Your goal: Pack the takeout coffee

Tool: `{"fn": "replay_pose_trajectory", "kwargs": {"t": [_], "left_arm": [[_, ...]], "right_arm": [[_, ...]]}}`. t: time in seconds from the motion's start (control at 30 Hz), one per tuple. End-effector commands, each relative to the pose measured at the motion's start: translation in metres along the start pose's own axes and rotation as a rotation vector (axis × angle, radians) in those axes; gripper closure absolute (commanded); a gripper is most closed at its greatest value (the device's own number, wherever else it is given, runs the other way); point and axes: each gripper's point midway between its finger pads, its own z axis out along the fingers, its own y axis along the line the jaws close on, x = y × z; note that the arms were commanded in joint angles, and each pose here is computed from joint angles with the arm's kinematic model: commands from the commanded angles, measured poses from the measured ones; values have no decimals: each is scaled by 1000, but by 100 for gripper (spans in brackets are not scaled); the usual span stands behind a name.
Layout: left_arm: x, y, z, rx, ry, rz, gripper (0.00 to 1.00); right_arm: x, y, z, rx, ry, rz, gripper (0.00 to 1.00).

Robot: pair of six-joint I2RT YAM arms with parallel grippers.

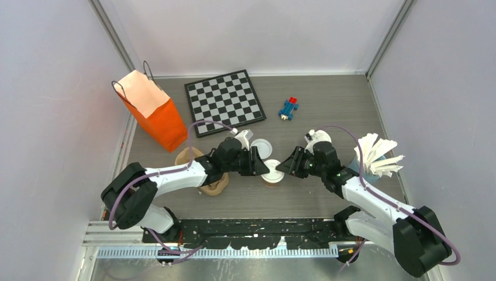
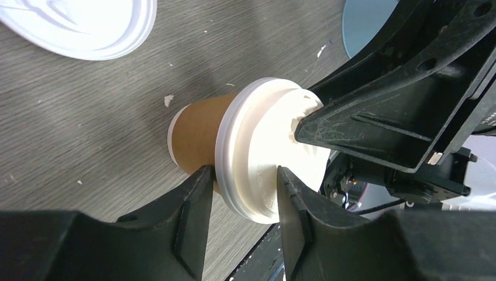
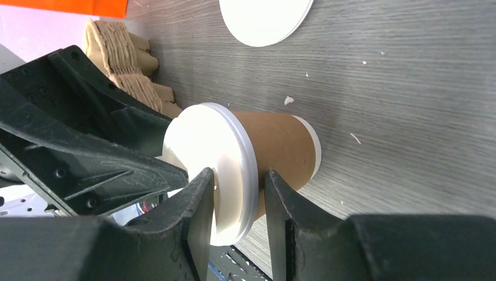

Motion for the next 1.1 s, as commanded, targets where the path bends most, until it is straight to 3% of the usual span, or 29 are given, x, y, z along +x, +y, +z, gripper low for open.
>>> {"fn": "replay_pose_trajectory", "kwargs": {"t": [0.0, 0.13, 0.33, 0.43, 0.73, 1.07], "left_arm": [[41, 1, -8, -28, 104, -1, 58], [40, -2, -11, -15, 74, -12, 57], [24, -24, -17, 56, 34, 26, 47], [14, -30, -21, 42, 23, 64, 45], [-13, -26, -30, 1, -19, 85, 44], [-28, -20, -28, -8, -25, 133, 46]], "right_arm": [[1, -15, 9, 68, 64, -85, 64], [-2, -1, 8, 34, 104, -116, 60], [-10, 18, -10, 24, 97, -149, 36], [-16, 25, -19, 33, 93, -170, 32], [-13, 35, -34, 35, 149, -196, 32], [-14, 21, -36, 63, 190, -175, 48]]}}
